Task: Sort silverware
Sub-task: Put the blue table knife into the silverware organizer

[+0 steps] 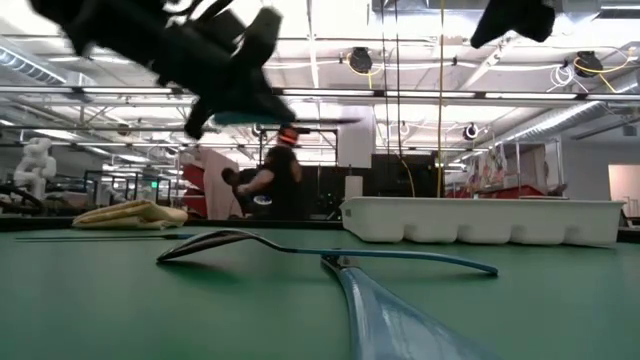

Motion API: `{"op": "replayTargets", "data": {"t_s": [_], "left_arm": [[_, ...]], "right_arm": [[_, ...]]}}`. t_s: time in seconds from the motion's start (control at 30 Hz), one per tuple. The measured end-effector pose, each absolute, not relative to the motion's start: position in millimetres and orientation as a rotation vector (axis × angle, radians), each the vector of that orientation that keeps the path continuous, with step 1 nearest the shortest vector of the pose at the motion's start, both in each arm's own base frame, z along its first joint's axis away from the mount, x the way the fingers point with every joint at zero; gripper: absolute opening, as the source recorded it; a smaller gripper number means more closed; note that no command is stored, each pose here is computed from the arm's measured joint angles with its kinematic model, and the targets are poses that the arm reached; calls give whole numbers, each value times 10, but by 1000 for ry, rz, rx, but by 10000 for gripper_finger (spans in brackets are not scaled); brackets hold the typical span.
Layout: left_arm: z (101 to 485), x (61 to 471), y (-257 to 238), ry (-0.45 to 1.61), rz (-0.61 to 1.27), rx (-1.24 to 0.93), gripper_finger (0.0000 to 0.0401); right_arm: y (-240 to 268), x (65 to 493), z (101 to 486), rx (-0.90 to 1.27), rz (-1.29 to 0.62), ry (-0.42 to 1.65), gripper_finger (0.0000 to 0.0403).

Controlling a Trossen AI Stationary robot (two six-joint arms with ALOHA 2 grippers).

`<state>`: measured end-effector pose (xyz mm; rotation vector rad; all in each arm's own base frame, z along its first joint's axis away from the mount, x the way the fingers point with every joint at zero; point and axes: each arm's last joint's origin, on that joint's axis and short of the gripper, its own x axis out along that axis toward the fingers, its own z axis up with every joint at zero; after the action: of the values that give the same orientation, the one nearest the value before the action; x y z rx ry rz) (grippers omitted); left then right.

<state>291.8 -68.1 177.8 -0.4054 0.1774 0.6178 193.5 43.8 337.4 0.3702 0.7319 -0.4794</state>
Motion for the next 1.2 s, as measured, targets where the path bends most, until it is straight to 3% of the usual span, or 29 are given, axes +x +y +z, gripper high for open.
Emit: {"op": "replayTargets", "data": {"t_s": [0.17, 0.4, 0.8, 1.2], "left_arm": [[2029, 3140, -410, 120, 644, -430, 29], [2075, 3352, -27, 15, 725, -683, 29], [2124, 4076, 7, -72, 656, -950, 29], [1667, 4325, -120, -129, 785, -1410, 29]], "right_arm": [[416, 1861, 3392, 378, -490, 740, 0], [349, 1692, 3419, 436, -604, 715, 0], [287, 1518, 3471, 398, -628, 703, 0], [251, 1392, 3489, 371, -624, 728, 0]]}}
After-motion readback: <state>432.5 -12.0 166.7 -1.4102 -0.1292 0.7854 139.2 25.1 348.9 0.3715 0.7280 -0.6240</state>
